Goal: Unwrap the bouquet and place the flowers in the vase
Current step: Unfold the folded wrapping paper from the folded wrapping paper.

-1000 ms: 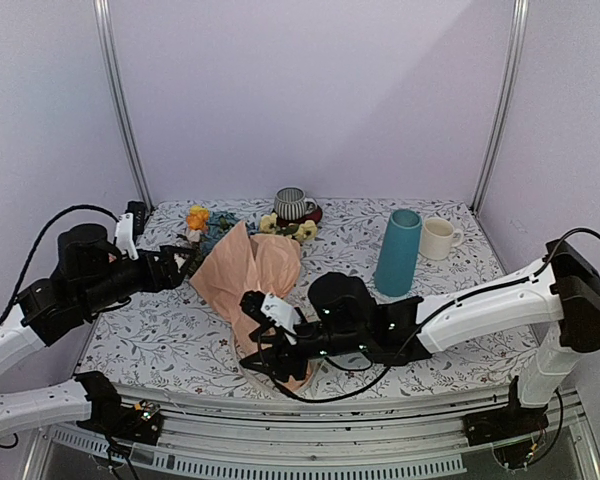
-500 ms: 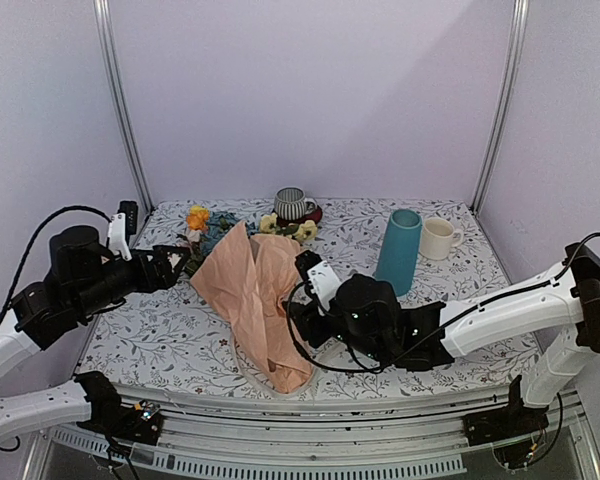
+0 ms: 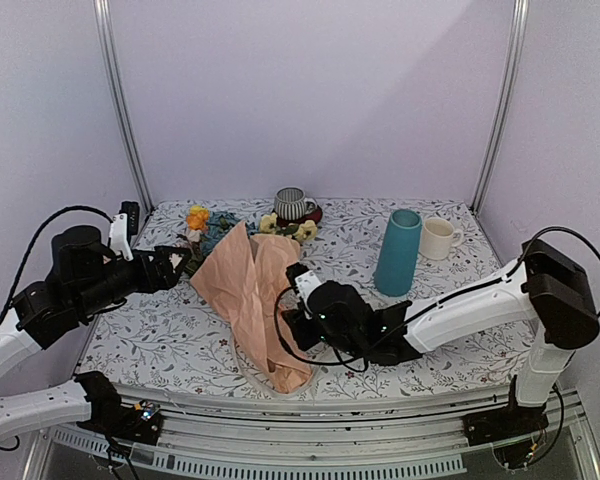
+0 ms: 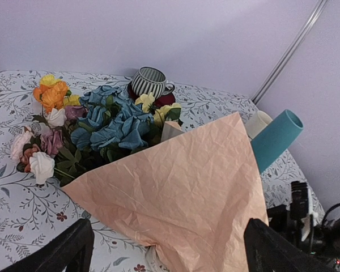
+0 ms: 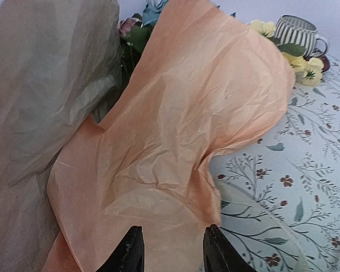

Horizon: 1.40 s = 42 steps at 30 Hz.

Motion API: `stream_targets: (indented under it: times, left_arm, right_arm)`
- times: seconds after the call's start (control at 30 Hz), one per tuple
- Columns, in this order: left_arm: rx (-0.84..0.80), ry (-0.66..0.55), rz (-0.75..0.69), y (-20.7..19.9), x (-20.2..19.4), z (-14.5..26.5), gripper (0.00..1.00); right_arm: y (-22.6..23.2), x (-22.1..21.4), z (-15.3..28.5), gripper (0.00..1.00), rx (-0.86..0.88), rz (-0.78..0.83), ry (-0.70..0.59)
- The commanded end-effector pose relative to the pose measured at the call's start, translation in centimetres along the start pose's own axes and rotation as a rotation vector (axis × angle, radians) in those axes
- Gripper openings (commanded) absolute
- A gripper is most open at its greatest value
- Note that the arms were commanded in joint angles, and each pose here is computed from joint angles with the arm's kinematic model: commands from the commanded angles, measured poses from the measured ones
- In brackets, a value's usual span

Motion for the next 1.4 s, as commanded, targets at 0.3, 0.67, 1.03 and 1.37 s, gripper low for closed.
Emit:
stream_targets:
  times: [0.3, 0.67, 1.03, 1.37]
  left_arm:
    - [0.010, 0.008, -0.013, 0.5, -0.4, 0.0, 0.95]
    - [0.005, 0.008, -0.011, 0.3, -0.2, 0.3, 0.95]
    - [0.114, 0.083, 0.088, 2.2, -2.2, -1.3, 0.98]
    - [-0.039, 0.207, 0.192, 1.5, -5.8, -3.3, 0.97]
  right_arm:
    - [14.9, 0.0, -1.7, 0.37, 0.567, 0.239, 0.022]
    - [22.1, -6.7, -3.9, 0.40, 0.774, 0.448, 0.202]
    - [20.6, -2.9, -1.4, 0.49, 0.741, 0.443, 0.087]
    - [16.5, 1.6, 0.5, 0.56, 0.540, 0.394, -0.058]
Point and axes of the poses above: each gripper's point midway between its finger pads, its own z axis back along the fingers, its own y axis along the line the jaws close on, x = y × z, the point moved 1 cm from there along z, back along the fingers, and after that the axes turned 8 degrees about z, right-handed, at the moved point
